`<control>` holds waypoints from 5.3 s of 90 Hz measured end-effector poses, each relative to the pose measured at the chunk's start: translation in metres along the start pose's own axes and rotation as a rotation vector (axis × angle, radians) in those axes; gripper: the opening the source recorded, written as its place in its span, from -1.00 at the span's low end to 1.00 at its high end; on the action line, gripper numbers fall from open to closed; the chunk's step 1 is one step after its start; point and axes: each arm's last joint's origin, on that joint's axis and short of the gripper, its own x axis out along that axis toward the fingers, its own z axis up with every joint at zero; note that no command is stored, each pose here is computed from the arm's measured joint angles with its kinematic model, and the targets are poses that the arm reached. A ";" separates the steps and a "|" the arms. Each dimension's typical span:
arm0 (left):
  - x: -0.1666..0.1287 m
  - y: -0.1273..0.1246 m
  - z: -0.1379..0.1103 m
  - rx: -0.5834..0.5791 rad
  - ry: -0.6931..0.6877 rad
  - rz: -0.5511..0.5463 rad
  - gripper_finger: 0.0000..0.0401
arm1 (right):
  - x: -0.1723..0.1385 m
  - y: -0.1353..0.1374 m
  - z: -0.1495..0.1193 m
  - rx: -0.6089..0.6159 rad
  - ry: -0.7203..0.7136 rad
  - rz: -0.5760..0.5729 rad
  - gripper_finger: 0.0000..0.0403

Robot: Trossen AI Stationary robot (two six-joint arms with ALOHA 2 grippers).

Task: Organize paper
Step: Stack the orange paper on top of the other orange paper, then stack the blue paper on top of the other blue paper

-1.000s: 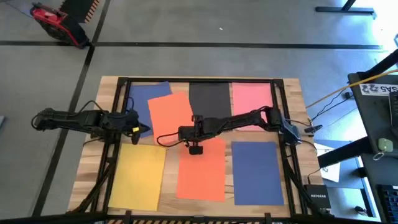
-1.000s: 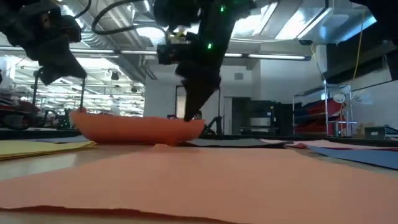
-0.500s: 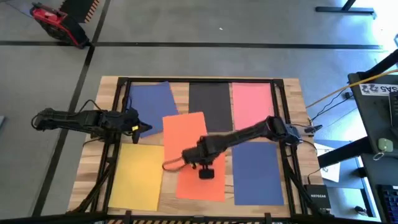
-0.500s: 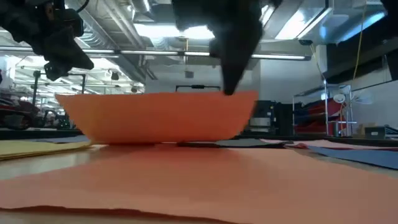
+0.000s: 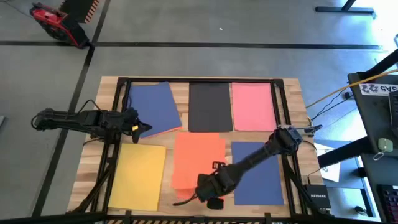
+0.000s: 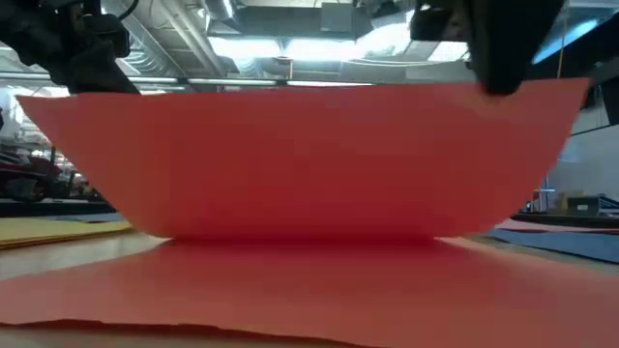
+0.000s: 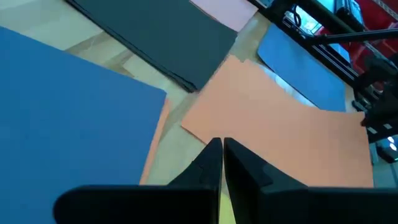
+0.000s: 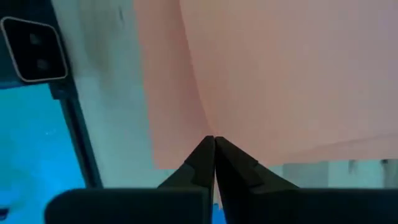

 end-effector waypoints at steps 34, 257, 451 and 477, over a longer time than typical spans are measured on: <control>0.000 0.002 -0.003 0.016 0.026 0.020 -1.00 | 0.000 0.023 -0.010 0.048 -0.078 0.034 -1.00; 0.021 -0.018 0.029 -0.177 -0.119 -0.228 -1.00 | 0.050 -0.199 0.100 0.192 -0.320 -0.218 -1.00; 0.025 -0.001 0.023 -0.121 -0.053 -0.070 -1.00 | 0.068 -0.203 0.089 0.240 -0.295 0.065 -1.00; 0.025 -0.001 0.023 -0.113 -0.048 -0.066 -1.00 | 0.032 -0.198 0.087 0.199 -0.365 0.074 -1.00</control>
